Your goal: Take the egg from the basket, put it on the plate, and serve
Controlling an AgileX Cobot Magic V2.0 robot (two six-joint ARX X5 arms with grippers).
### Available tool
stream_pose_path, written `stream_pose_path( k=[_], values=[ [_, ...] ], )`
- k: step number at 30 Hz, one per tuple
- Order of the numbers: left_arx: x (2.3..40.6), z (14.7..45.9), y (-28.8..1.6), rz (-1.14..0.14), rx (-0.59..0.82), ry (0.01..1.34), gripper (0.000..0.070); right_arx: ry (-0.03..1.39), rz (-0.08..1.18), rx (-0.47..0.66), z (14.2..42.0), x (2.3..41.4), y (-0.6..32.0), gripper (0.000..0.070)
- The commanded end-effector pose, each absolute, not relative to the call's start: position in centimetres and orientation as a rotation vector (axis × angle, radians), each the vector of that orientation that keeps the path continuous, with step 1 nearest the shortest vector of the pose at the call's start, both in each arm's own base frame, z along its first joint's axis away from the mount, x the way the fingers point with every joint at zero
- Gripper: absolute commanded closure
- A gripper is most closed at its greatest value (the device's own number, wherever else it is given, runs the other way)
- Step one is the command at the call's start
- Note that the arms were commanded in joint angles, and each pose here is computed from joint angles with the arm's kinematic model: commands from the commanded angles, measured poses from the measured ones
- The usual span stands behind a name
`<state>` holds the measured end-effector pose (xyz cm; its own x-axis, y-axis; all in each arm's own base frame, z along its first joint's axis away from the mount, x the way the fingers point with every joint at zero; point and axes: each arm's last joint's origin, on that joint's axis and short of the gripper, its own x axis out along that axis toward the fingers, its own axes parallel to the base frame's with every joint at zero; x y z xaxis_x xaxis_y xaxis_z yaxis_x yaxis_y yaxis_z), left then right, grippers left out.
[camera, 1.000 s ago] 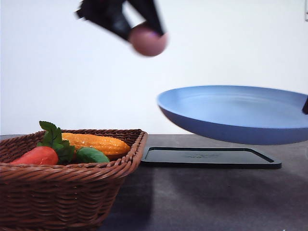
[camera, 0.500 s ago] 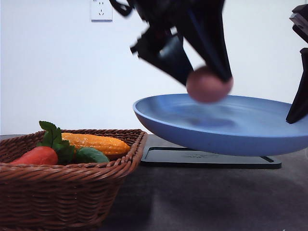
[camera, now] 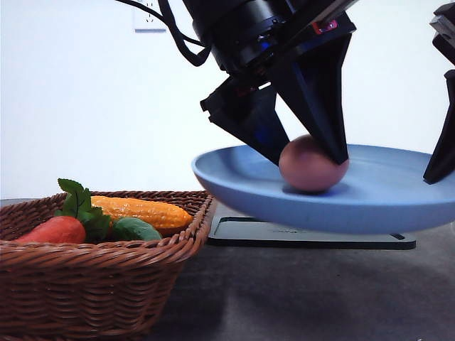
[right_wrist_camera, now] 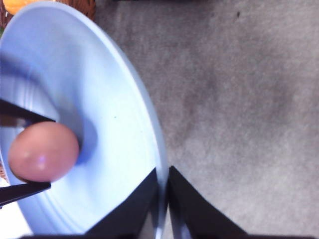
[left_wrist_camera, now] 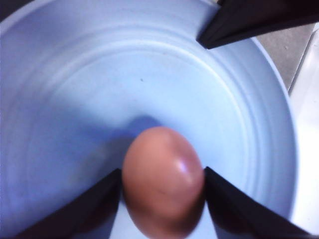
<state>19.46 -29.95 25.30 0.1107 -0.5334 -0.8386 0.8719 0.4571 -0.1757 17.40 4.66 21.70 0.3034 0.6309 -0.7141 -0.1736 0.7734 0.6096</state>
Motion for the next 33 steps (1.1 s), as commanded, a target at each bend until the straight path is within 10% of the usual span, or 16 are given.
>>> stream_pose_path(
  k=[1,15,33],
  values=[
    [19.4,25.4,-30.6,-1.071,0.391,1.007,0.0293,1.158,0.581,0.477,21.7,17.5,4.8,0.07],
    [18.7,30.5,-28.0,-1.048,0.289,0.923,0.0271,1.223,0.582,0.461,21.1,17.2,4.8,0.07],
    [14.6,40.4,-15.4,-0.724,0.215,0.637,0.0274,1.253,0.498,0.494,19.7,24.0,2.9,0.07]
  ],
)
